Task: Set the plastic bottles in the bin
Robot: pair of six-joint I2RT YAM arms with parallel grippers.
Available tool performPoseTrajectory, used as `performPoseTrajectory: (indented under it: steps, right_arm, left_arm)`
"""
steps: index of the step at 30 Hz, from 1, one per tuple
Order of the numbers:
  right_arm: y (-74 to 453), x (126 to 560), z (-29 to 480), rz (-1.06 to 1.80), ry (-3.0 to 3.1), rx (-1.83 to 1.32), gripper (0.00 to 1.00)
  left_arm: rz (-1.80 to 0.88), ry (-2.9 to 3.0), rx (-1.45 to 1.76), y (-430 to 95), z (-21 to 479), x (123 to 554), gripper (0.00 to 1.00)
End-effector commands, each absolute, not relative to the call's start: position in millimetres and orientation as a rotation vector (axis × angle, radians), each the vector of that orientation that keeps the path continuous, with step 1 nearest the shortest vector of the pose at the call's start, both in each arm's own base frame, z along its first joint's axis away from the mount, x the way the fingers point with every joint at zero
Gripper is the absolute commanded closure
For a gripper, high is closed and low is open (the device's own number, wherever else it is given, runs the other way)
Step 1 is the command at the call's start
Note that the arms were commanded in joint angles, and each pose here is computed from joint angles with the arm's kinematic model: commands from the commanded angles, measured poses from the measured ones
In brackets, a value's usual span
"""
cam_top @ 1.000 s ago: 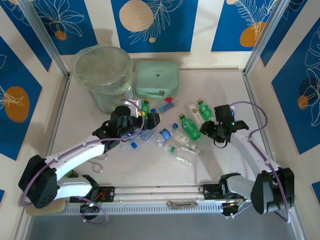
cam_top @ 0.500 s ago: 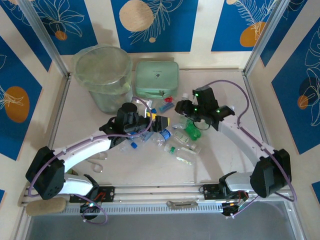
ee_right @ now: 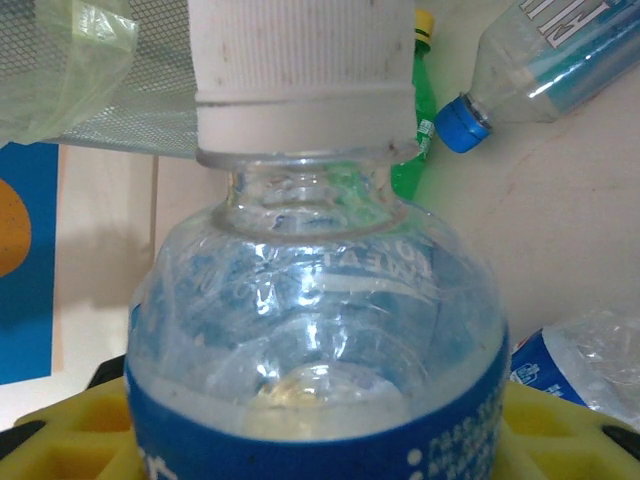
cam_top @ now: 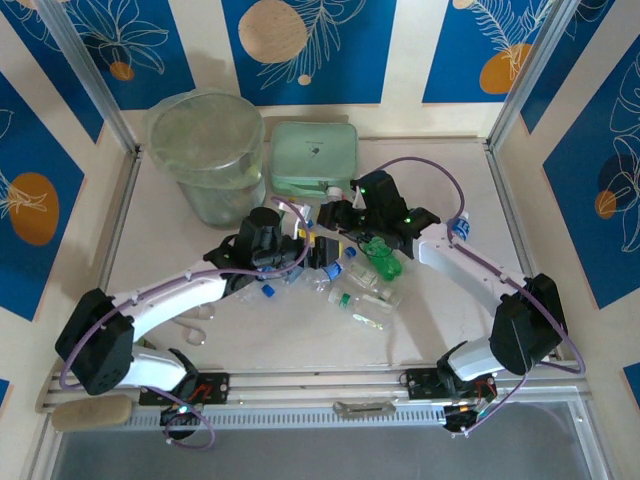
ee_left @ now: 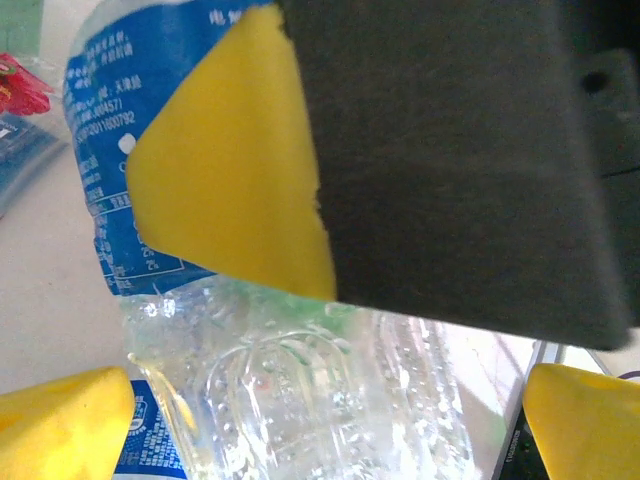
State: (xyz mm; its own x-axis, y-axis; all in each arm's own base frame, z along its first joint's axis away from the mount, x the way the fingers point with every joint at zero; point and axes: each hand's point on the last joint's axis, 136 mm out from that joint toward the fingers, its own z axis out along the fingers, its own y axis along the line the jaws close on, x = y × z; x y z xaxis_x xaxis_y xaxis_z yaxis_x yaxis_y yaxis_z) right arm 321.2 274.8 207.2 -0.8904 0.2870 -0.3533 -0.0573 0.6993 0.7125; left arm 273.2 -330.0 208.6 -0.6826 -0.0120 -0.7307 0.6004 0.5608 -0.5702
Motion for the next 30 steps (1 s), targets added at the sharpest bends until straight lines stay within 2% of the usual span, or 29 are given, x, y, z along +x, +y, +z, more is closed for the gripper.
performPoseTrajectory:
  steps: [1,5,14,18,20,23,25,30]
  right_arm:
    - [286,323,227,1.138,2.417,0.16,0.5]
    - [290,321,229,1.159,2.411,0.147,0.5]
    - [289,319,225,1.126,2.414,0.142,0.49]
    - [288,318,228,1.108,2.398,0.138,0.48]
    - [287,318,229,1.108,2.396,0.137,0.44]
    - [285,317,231,1.101,2.405,0.135,0.31]
    - [281,318,234,1.094,2.403,0.135,0.26]
    - [257,320,244,1.078,2.37,0.183,0.22]
  left_arm:
    - [-1.134,2.089,0.492,-337,211,271,0.0]
    - [-1.142,2.094,0.477,-337,208,272,0.05]
    - [-1.116,2.093,0.441,-333,206,275,0.36]
    - [-1.115,2.093,0.42,-332,206,277,0.44]
    - [-1.114,2.089,0.411,-331,206,277,0.46]
    - [-1.106,2.086,0.398,-329,207,278,0.46]
    - [-1.095,2.087,0.388,-327,206,279,0.46]
    - [-1.05,2.092,0.357,-318,203,281,0.46]
